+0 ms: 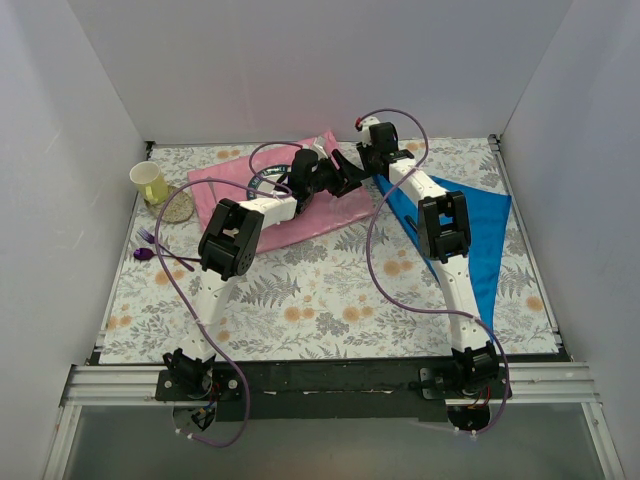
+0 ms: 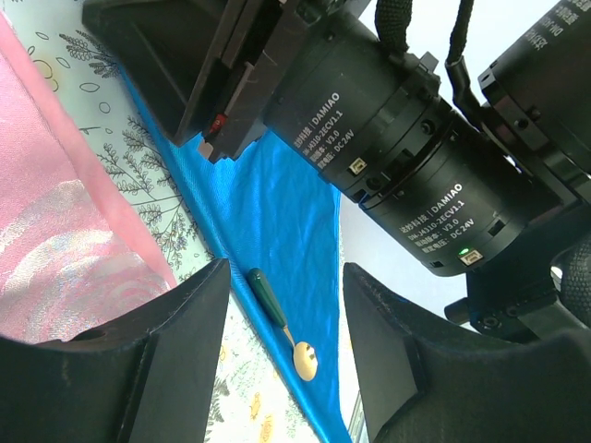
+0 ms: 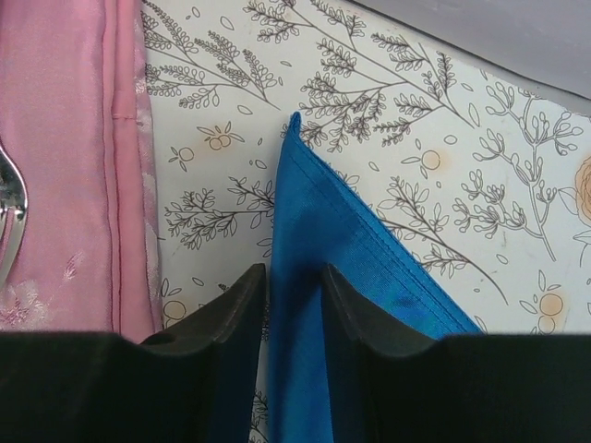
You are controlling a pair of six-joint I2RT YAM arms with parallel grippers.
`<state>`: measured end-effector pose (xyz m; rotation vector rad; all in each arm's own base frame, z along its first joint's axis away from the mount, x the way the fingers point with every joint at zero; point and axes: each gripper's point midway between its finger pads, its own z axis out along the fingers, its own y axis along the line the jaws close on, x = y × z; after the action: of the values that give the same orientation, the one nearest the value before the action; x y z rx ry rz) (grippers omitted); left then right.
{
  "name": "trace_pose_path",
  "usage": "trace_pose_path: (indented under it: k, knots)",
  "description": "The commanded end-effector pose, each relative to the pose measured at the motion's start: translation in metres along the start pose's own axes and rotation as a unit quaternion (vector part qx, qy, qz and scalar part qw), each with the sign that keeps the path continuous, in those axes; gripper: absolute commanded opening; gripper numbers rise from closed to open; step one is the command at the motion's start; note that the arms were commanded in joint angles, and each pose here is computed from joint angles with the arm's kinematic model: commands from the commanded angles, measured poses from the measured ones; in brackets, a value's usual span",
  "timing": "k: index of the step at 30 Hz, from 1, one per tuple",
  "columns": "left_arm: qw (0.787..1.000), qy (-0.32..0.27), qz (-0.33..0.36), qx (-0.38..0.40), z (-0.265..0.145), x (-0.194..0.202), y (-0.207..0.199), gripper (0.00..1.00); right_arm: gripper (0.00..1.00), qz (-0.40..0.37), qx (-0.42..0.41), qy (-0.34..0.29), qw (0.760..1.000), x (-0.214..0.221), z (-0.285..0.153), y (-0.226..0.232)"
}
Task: Fold the napkin, place the utensils inside, and roll it up
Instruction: Fold the napkin
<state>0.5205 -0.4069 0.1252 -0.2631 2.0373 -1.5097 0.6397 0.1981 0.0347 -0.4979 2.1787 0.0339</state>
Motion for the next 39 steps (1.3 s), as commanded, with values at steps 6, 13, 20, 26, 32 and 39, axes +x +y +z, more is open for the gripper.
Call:
trace_pose_path:
  k: [6,13,20,26,32,39]
  knots:
    - [0.999,-0.008,0.011,0.038,-0.011,-0.013,-0.040,0.51,0.25,0.023,0.057,-0.024,0.998,-0.013,0.006,-0.019]
    - [1.000,-0.002,-0.004,0.031,-0.020,-0.006,-0.043,0.51,0.01,0.038,0.052,-0.063,0.996,-0.041,-0.004,-0.018]
    - [1.000,-0.006,0.001,0.014,-0.037,-0.004,-0.056,0.50,0.01,0.074,0.026,-0.091,0.993,-0.067,-0.030,-0.013]
    - [1.000,0.009,0.001,-0.012,-0.055,0.005,-0.068,0.50,0.01,0.196,0.042,-0.083,0.976,-0.050,-0.066,-0.034]
    - [1.000,0.022,0.004,-0.021,-0.091,0.025,-0.082,0.49,0.01,0.281,0.050,-0.115,0.952,-0.046,-0.114,-0.047]
    - [0.999,0.036,0.008,-0.017,-0.118,0.044,-0.091,0.49,0.01,0.360,0.057,-0.118,0.924,-0.015,-0.147,-0.048]
